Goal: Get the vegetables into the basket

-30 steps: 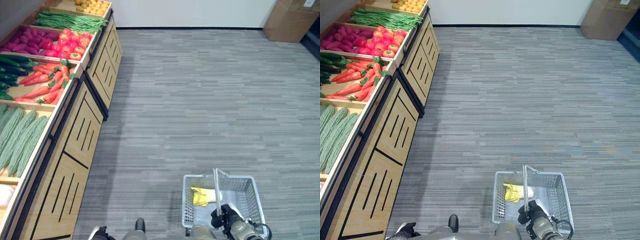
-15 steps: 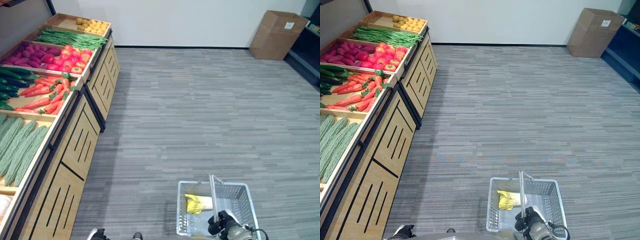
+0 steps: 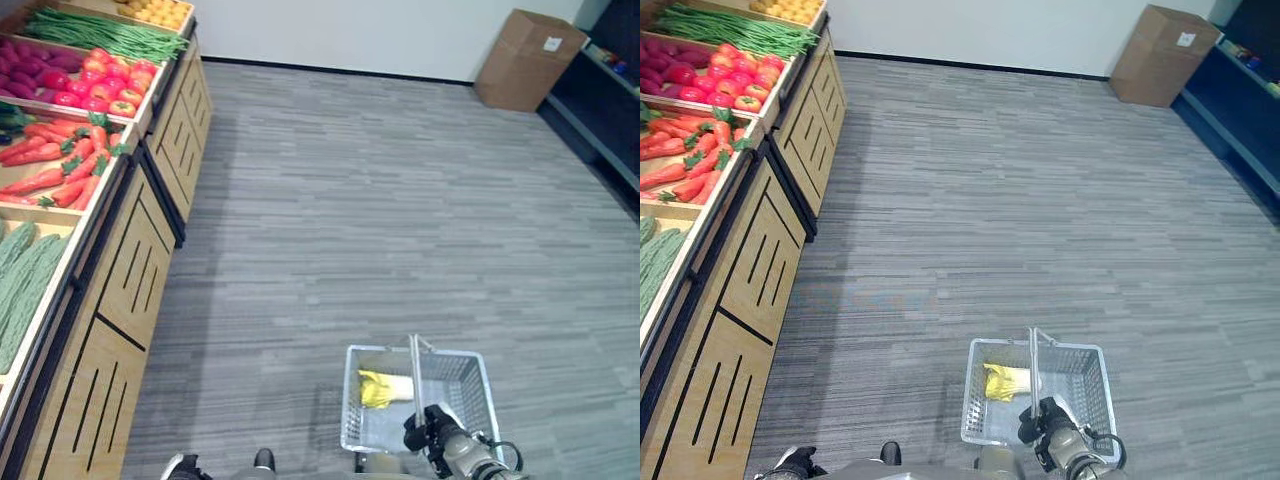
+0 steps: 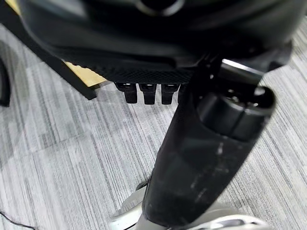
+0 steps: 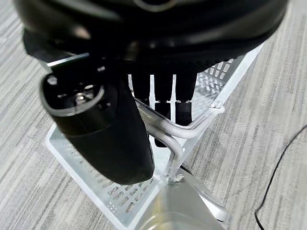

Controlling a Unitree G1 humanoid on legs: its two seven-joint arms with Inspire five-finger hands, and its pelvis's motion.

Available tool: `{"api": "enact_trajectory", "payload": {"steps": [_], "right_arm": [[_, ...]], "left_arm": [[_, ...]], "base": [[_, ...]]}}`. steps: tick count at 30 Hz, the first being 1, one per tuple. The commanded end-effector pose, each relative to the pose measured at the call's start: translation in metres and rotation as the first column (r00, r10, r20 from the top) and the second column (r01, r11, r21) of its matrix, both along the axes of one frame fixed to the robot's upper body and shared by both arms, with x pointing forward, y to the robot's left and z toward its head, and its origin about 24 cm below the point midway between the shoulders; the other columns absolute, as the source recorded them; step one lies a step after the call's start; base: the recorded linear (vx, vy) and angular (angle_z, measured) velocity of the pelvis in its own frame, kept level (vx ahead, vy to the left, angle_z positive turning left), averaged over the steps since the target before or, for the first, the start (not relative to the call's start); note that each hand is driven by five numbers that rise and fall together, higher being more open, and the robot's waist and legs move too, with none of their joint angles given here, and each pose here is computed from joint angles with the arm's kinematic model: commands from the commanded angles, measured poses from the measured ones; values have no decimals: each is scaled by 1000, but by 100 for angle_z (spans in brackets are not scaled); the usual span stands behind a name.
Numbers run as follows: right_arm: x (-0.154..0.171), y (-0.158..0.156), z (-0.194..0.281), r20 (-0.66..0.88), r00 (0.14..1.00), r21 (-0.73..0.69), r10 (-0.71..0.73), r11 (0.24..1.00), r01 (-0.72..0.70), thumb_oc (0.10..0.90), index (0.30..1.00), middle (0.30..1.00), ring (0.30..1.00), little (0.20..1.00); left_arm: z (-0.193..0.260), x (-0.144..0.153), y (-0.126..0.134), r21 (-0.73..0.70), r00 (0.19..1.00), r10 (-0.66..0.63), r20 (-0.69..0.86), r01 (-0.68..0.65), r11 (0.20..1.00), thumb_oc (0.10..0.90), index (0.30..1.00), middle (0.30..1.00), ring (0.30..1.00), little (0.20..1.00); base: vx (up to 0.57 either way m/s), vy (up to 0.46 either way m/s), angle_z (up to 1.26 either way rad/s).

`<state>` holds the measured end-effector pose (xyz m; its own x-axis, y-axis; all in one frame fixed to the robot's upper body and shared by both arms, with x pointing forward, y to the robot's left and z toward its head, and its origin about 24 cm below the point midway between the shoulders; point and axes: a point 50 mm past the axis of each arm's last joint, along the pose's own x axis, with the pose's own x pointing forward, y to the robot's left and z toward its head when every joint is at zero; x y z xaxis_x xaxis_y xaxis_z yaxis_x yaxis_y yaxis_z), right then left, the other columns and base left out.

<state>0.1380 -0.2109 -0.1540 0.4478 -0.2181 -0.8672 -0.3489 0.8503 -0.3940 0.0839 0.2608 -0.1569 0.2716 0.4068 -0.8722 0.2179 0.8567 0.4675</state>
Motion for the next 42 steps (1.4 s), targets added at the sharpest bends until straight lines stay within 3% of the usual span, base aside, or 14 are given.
{"api": "enact_trajectory", "payload": {"steps": [1,7,19,42], "right_arm": [[6,-32,9,-4,1000,-99,15,995,-15,400,300,300,300,300],[5,-35,9,-13,1000,-103,10,995,-11,400,300,300,300,300],[-23,-49,5,-58,997,-116,-55,992,48,400,300,300,300,300],[-34,-77,11,-72,990,-180,-122,978,107,400,300,300,300,300]], "left_arm": [[6,24,4,2,997,27,69,-27,1000,900,1000,1000,1000,1000],[12,39,7,-4,993,38,111,-38,999,900,1000,1000,1000,1000],[-1,17,-13,-38,1000,2,20,-2,999,900,1000,1000,1000,1000],[2,32,-20,-50,995,39,87,-35,998,900,1000,1000,1000,1000]], "base": [[117,-21,10],[225,22,23],[235,-69,45],[190,-128,16]]}}
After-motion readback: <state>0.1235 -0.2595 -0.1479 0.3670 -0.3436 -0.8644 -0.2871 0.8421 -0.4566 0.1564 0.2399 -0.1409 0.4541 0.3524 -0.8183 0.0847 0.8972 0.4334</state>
